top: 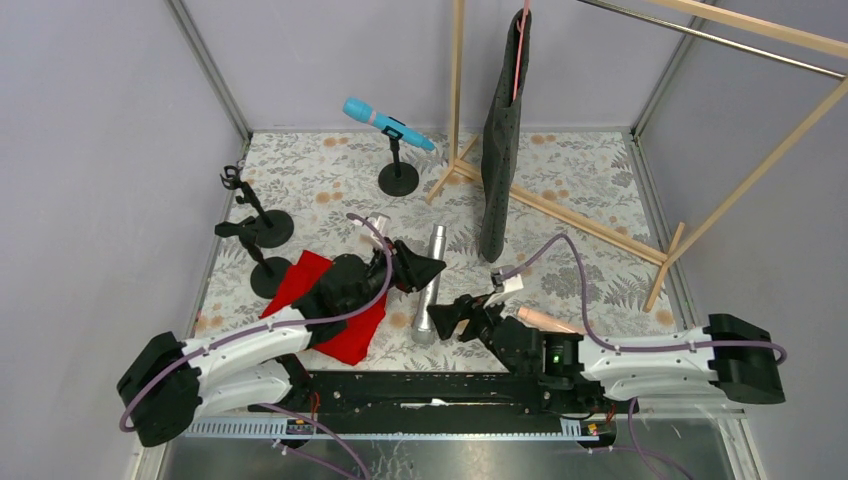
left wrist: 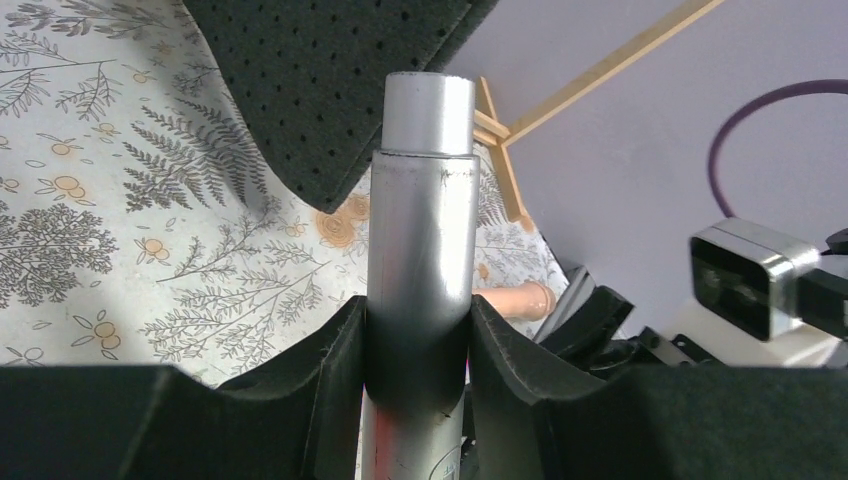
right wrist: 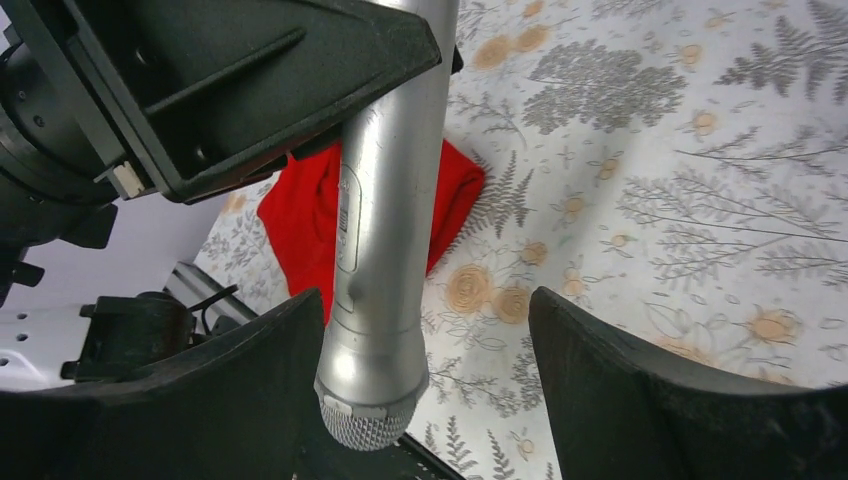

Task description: Attach the microphones to the stand

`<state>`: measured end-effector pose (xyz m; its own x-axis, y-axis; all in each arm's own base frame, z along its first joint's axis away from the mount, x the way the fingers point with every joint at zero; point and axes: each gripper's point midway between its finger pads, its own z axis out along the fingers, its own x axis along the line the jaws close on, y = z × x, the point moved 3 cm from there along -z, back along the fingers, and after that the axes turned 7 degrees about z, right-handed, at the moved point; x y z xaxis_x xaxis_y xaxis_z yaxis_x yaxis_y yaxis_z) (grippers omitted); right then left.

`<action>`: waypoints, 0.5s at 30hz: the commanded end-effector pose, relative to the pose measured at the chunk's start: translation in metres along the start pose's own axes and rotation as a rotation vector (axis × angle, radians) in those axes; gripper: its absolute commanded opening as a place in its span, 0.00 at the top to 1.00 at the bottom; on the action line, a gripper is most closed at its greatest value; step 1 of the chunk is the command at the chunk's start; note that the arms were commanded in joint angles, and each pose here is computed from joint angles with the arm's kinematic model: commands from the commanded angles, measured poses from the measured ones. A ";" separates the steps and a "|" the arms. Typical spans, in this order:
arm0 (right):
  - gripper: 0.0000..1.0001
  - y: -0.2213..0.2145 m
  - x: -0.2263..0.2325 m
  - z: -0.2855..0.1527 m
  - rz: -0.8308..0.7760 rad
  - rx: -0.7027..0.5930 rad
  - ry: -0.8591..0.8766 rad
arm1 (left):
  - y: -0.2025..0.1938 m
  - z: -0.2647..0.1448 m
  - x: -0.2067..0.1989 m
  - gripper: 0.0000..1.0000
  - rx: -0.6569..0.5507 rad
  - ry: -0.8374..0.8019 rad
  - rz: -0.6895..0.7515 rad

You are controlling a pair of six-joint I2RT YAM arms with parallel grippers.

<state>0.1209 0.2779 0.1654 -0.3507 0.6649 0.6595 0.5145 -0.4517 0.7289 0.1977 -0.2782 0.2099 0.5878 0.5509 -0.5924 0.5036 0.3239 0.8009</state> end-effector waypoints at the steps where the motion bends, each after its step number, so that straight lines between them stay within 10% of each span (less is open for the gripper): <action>1: 0.20 0.011 0.043 0.010 0.112 -0.050 0.127 | 0.021 -0.011 -0.021 1.00 -0.105 -0.091 -0.017; 15: 0.50 -0.017 0.048 0.036 0.007 0.002 0.115 | 0.026 -0.029 -0.030 1.00 -0.142 -0.149 -0.013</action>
<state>0.1169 0.3290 0.1556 -0.4045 0.6163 0.6757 0.5622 -0.4152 0.7152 0.1818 -0.2676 0.2262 0.6289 0.4963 -0.5985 0.4685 0.3725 0.8011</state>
